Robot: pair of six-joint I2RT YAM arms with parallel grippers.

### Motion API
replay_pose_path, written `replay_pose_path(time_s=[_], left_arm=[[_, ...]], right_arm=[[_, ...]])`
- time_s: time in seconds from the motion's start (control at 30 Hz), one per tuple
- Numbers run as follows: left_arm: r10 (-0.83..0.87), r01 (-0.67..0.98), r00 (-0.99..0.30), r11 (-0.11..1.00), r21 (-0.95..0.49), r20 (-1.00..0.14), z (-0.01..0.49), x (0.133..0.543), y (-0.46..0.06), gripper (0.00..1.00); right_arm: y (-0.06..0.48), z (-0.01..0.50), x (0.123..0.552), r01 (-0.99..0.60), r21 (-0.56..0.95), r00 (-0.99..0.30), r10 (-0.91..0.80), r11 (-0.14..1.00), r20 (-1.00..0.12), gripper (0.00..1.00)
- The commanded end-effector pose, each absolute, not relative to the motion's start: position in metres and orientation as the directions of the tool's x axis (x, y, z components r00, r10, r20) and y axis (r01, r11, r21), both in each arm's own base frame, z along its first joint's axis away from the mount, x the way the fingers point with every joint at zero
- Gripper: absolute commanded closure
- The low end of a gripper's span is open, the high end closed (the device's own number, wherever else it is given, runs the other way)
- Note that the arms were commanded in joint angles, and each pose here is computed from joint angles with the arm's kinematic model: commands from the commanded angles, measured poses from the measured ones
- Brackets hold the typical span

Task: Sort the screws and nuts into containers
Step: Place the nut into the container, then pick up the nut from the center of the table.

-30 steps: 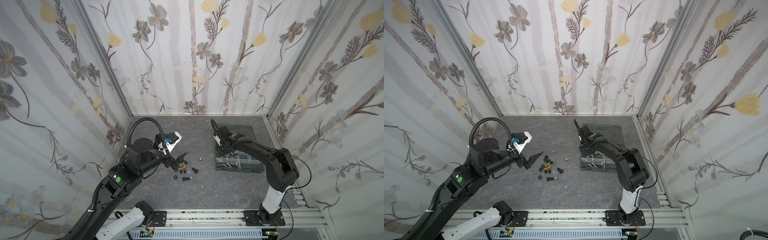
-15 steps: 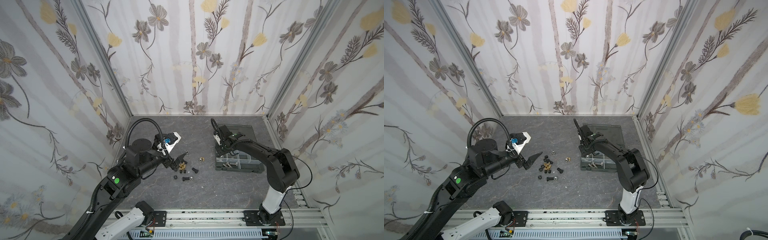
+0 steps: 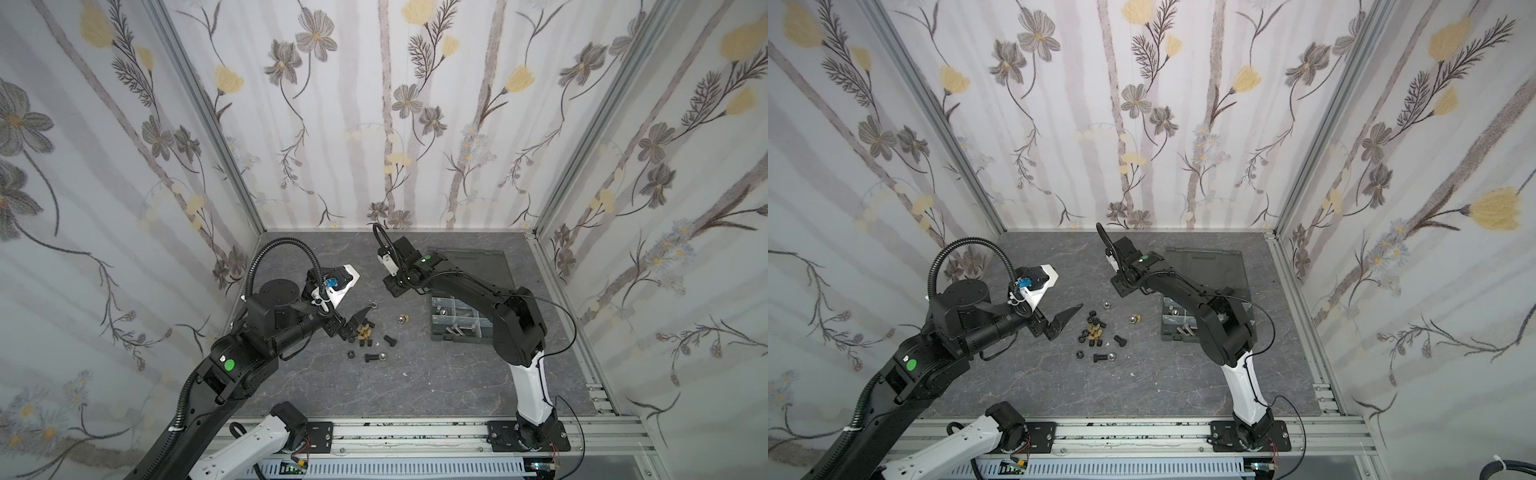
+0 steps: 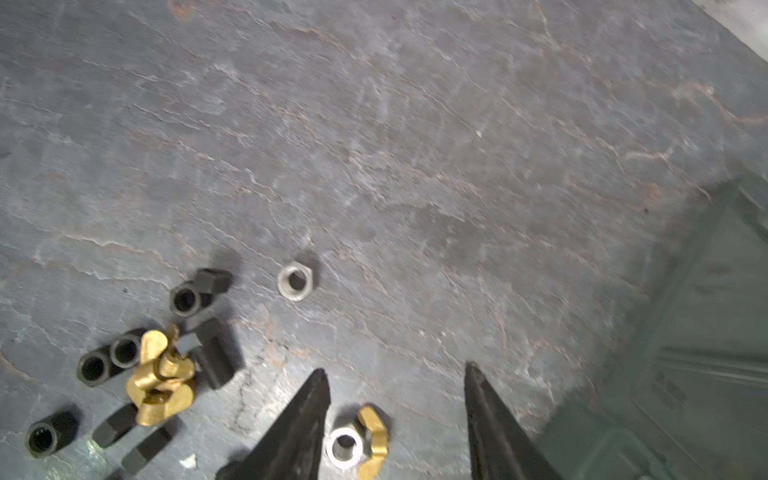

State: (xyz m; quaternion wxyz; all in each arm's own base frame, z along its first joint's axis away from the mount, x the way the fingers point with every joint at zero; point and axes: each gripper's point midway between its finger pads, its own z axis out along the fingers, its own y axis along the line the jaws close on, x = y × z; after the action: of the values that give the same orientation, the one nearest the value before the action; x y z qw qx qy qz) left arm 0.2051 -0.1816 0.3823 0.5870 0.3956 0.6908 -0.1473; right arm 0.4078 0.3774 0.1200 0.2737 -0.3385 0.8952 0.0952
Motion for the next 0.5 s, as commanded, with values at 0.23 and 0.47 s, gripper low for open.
replay_pose_path(time_s=[0.23,0.47], left_arm=[[0.365,0.715,0.024,0.644,0.272,-0.931,0.387,0.203,-0.181,0.0],[0.366,0.714,0.023,0.645,0.272,-0.93,0.386,0.203,-0.18,0.0]], right_arm=[[0.434,0.068,0.384,-0.739,0.003,-0.586,-0.641,0.674,-0.495,0.45],[0.436,0.044,0.377,-0.747,0.002,-0.592,-0.664,0.664,-0.456,0.44]])
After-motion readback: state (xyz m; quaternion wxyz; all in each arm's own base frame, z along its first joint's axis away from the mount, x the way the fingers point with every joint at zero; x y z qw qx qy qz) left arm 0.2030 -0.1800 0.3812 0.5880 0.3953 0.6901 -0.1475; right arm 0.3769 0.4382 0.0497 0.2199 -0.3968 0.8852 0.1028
